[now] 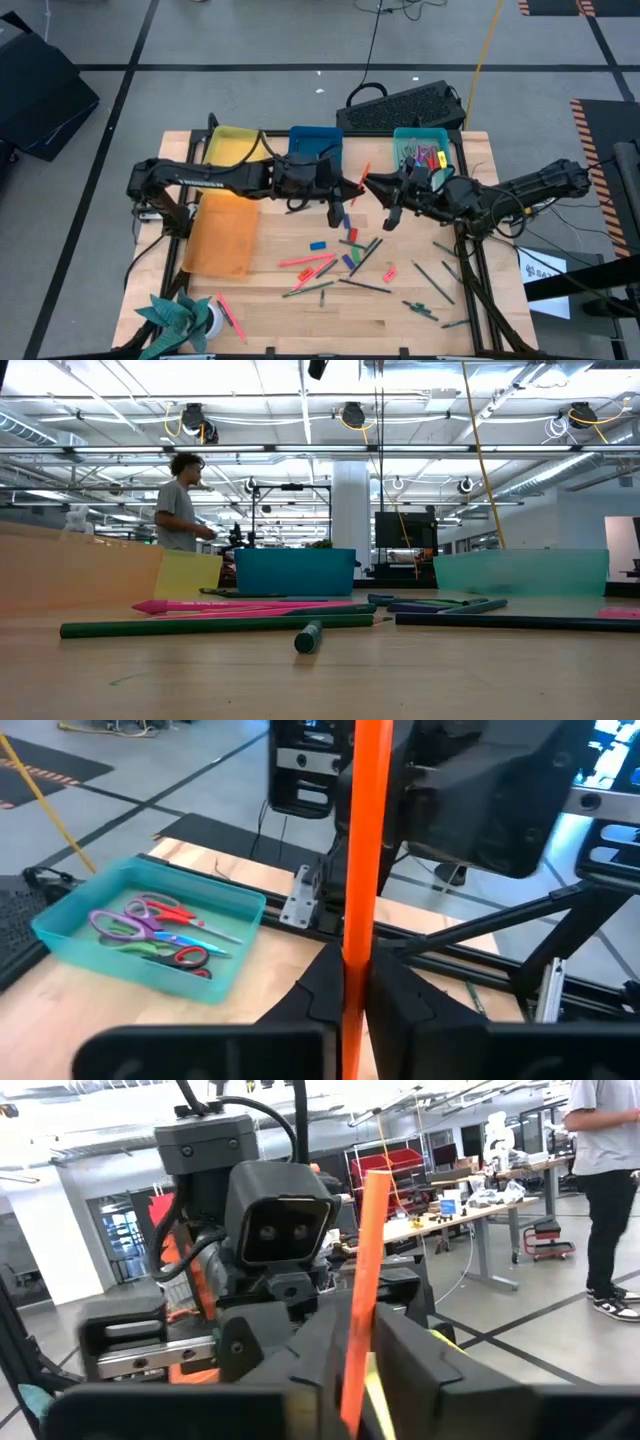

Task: Sort crayons/erasers/pens/pencils in bins
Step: Put the orange pencil into the blue bin

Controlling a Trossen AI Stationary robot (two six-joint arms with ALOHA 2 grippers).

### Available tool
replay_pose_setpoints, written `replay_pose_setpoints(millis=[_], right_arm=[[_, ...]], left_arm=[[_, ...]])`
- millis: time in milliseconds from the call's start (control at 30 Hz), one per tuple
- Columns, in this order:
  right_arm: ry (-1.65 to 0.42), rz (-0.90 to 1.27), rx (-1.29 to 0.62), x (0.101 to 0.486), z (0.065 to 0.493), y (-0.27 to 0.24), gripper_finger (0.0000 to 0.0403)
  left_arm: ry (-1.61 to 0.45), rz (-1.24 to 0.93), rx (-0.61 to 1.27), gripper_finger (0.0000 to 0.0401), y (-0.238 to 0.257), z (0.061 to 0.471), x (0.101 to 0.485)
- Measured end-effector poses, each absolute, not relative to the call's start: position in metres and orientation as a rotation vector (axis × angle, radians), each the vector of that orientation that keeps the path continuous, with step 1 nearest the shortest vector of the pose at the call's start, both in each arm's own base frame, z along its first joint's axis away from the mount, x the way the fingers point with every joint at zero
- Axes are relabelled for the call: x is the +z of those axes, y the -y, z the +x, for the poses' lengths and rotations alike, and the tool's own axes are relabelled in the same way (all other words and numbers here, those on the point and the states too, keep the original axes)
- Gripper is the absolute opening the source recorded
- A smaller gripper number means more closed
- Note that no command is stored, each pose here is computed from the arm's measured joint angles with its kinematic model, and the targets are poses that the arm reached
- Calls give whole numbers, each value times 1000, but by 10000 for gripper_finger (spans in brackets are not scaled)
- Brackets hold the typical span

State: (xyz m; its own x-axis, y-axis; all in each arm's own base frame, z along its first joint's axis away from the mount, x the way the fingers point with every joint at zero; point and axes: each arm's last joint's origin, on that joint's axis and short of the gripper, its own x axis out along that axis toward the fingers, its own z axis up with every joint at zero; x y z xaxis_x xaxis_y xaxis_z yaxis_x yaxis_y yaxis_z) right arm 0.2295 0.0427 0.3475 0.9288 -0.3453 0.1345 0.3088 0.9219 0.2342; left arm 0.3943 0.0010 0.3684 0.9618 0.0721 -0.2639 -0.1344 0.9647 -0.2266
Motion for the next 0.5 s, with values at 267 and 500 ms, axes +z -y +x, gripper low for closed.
replay_pose_setpoints(millis=[267, 500], right_arm=[[112, 219, -419, 346, 218, -38, 169], [-106, 317, -447, 316, 222, -41, 184]], left_arm=[[-418, -336, 296, 20, -45, 371, 364], [-688, -548, 708, 21, -127, 350, 317]])
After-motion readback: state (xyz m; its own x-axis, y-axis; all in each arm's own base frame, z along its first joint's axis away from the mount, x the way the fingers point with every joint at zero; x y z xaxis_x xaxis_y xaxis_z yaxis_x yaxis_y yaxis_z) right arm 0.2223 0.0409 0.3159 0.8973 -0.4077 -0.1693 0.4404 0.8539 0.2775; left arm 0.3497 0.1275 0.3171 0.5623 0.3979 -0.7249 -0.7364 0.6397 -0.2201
